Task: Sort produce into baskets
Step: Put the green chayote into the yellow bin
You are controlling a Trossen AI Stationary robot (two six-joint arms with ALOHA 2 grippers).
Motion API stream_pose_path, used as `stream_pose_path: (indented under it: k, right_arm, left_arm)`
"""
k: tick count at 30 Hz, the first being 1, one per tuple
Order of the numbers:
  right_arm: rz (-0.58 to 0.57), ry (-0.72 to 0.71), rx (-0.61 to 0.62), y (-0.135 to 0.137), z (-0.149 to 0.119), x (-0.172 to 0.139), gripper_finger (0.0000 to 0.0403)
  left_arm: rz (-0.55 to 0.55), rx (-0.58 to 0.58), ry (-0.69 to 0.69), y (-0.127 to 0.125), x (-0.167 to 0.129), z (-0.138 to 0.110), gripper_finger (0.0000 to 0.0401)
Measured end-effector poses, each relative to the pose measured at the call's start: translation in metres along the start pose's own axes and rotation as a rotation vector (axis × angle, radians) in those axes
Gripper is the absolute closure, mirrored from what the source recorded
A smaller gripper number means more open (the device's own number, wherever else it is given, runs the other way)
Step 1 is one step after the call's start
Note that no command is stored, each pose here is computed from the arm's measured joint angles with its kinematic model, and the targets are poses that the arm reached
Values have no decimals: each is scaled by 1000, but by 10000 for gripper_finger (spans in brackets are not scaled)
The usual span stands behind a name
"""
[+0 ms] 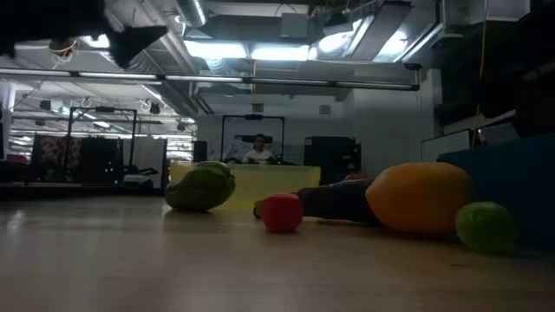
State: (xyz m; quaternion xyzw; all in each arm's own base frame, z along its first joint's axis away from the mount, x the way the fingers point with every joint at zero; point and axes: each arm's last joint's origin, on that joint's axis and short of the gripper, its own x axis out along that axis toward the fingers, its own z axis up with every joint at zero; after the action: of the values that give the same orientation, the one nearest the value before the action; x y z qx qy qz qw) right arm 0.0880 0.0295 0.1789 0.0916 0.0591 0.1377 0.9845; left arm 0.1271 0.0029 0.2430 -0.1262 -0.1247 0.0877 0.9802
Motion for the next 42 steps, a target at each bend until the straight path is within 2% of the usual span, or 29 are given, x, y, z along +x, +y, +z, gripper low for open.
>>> stream_pose_path:
  k: [4, 12, 16, 21, 26, 32, 37, 42]
  right_arm:
    - [2, -13, 1, 0, 1, 0, 13]
    - [9, -41, 33, 1, 4, 0, 13]
    - [12, -53, 48, 1, 6, 0, 13]
    - [12, -54, 49, 1, 6, 0, 13]
    - [17, -75, 50, 2, 8, 0, 13]
    - [32, -178, 47, 3, 18, -2, 13]
    - [30, -213, -12, 4, 21, -3, 13]
    - [30, -215, -15, 4, 21, -3, 13]
  left_arm:
    - [23, 106, 122, -10, 32, 9, 15]
    - [98, 234, 559, -22, 90, 1, 15]
    - [119, 304, 748, -25, 110, -9, 15]
    - [105, 366, 933, -24, 123, -33, 15]
    - [66, 428, 1033, -20, 129, -58, 15]
    - [48, 486, 1116, -16, 133, -80, 15]
    - [51, 490, 1146, -14, 134, -88, 15]
    - [51, 490, 1143, -15, 135, -88, 15]
